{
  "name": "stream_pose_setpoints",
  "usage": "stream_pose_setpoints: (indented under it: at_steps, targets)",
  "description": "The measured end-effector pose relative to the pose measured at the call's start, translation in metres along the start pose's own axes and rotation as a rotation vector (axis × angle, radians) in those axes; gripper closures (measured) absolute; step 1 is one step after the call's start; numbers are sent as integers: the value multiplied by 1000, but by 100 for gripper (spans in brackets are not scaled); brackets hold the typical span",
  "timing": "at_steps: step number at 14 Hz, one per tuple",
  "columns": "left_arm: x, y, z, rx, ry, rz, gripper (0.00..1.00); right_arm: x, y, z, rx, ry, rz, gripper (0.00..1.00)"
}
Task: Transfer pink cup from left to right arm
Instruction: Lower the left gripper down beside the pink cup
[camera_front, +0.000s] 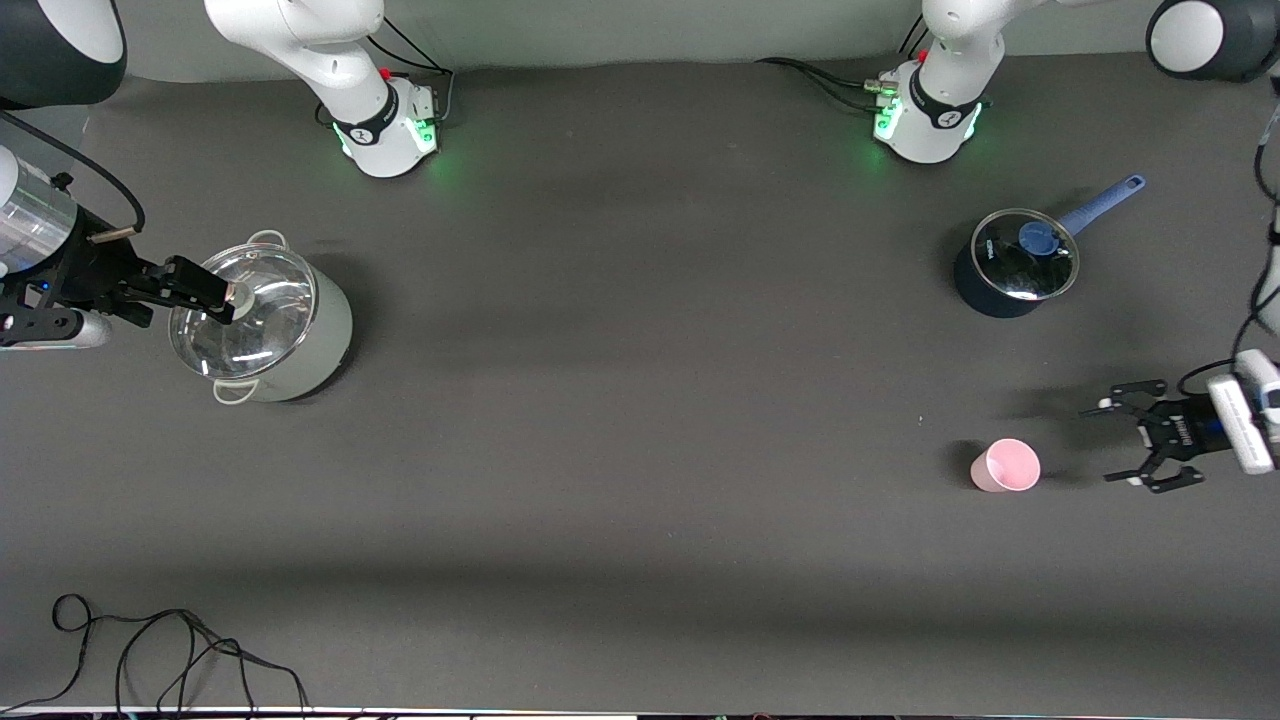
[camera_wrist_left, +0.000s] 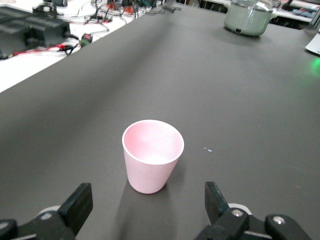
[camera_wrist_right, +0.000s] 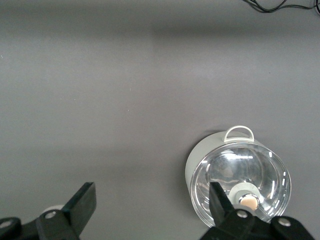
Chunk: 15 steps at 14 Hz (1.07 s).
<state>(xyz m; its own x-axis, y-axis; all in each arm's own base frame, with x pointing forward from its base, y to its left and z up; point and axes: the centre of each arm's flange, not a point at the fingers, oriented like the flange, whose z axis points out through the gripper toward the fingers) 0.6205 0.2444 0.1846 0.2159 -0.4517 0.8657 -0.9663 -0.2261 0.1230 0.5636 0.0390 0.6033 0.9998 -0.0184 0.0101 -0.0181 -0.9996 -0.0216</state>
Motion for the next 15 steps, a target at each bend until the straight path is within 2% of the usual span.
stream_pose_setpoints:
  at_steps: [5,8,11,15]
  targets:
    - [-57,9,44,39,133,110,0,0,-2,1,0,-3,-3,0]
    - [-82,16,64,75,179,155,0,0,-2,1,0,-4,-3,0]
    - [-95,21,76,93,205,160,0,-1,-2,1,0,-4,-3,0]
    - [-94,18,93,126,248,143,0,-1,-2,1,0,-4,-3,0]
